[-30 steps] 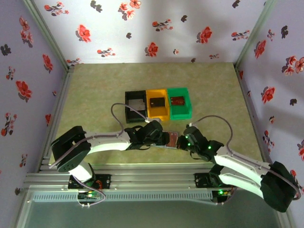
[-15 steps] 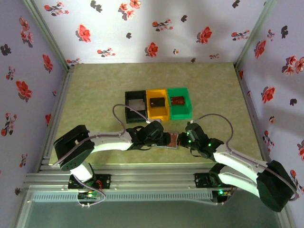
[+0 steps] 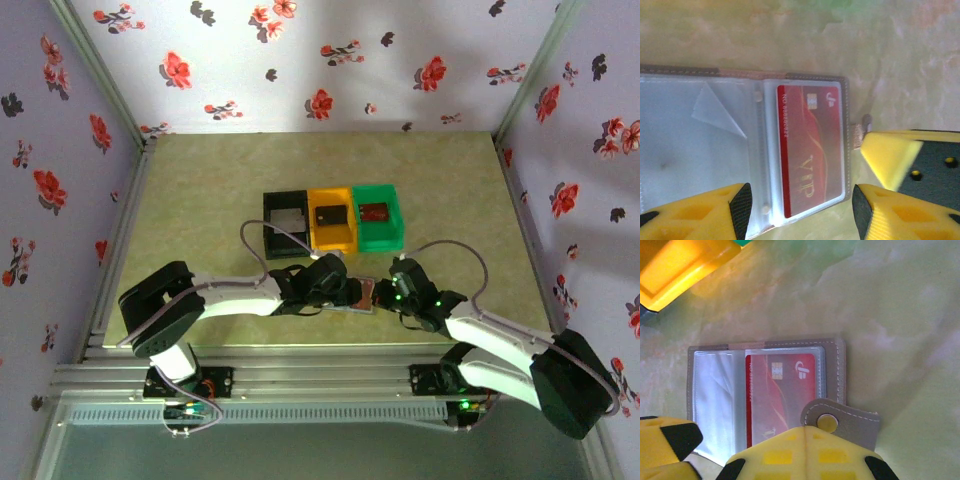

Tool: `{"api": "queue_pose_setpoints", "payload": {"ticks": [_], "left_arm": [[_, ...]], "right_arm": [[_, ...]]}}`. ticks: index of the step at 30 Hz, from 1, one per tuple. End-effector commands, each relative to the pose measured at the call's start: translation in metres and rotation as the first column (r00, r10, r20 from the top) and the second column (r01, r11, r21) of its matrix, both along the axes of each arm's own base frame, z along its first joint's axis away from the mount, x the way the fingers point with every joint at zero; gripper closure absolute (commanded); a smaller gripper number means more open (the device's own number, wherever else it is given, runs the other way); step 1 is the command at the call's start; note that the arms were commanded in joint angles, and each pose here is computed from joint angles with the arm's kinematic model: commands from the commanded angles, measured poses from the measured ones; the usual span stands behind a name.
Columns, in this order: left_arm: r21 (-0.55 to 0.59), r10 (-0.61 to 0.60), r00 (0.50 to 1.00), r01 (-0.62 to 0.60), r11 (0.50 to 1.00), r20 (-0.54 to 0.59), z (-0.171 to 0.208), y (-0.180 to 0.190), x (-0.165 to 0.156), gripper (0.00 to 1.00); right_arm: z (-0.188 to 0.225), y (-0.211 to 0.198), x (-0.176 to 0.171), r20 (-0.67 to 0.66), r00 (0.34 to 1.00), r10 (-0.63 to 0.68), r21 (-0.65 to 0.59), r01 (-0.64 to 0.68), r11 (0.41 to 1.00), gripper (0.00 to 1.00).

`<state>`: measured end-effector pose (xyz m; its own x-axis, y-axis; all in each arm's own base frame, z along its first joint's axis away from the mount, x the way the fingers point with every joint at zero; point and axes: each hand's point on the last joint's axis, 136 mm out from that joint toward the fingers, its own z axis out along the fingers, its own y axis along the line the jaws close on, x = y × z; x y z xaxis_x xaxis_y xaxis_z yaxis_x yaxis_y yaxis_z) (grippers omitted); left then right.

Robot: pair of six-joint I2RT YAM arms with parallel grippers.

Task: Take the credit cards out of the card holder

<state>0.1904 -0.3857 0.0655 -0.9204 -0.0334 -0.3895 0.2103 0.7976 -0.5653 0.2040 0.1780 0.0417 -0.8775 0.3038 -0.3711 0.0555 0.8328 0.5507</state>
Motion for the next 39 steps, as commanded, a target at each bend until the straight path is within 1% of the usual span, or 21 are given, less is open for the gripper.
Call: {"api": "queue_pose_setpoints", "payload": {"ticks": [1, 4, 10, 17, 19, 28, 36, 39], "left_arm": [[-0.037, -0.016, 1.0, 0.016, 0.999, 0.001, 0.006, -0.016, 0.0, 0.42], [-0.018, -0.016, 1.0, 0.016, 1.0, -0.011, -0.002, -0.016, -0.002, 0.42], [-0.016, -0.012, 1.0, 0.012, 1.0, -0.029, -0.013, -0.017, -0.005, 0.43], [-0.031, -0.022, 0.999, 0.021, 0.999, -0.028, -0.012, -0.024, -0.004, 0.46], [-0.03, -0.024, 0.999, 0.023, 0.999, -0.026, -0.013, -0.024, -0.004, 0.48], [-0.026, -0.018, 0.999, 0.018, 1.0, -0.035, -0.02, -0.021, -0.005, 0.51], [-0.037, -0.02, 0.999, 0.019, 0.999, -0.027, -0.017, -0.023, -0.004, 0.6], [-0.02, -0.023, 0.999, 0.023, 1.0, -0.024, -0.017, -0.021, -0.004, 0.64]], "right_arm": [[-0.005, -0.001, 0.0, 0.001, 1.0, 0.006, 0.001, -0.006, 1.0, 1.0], [-0.009, -0.002, -0.002, -0.005, 1.0, 0.005, -0.004, -0.005, 1.0, 1.0], [-0.018, -0.006, -0.005, -0.019, 1.0, -0.002, -0.015, 0.002, 1.0, 1.0], [-0.027, -0.009, -0.008, -0.033, 0.999, -0.015, -0.021, 0.015, 1.0, 1.0], [-0.029, -0.009, -0.009, -0.037, 0.999, -0.016, -0.018, 0.015, 1.0, 1.0], [-0.034, -0.009, -0.01, -0.046, 0.999, -0.017, -0.022, 0.016, 1.0, 1.0], [-0.038, -0.008, -0.01, -0.056, 0.998, -0.012, -0.019, 0.011, 1.0, 1.0], [-0.039, -0.009, -0.011, -0.059, 0.998, -0.013, -0.023, 0.012, 1.0, 1.0]]}}
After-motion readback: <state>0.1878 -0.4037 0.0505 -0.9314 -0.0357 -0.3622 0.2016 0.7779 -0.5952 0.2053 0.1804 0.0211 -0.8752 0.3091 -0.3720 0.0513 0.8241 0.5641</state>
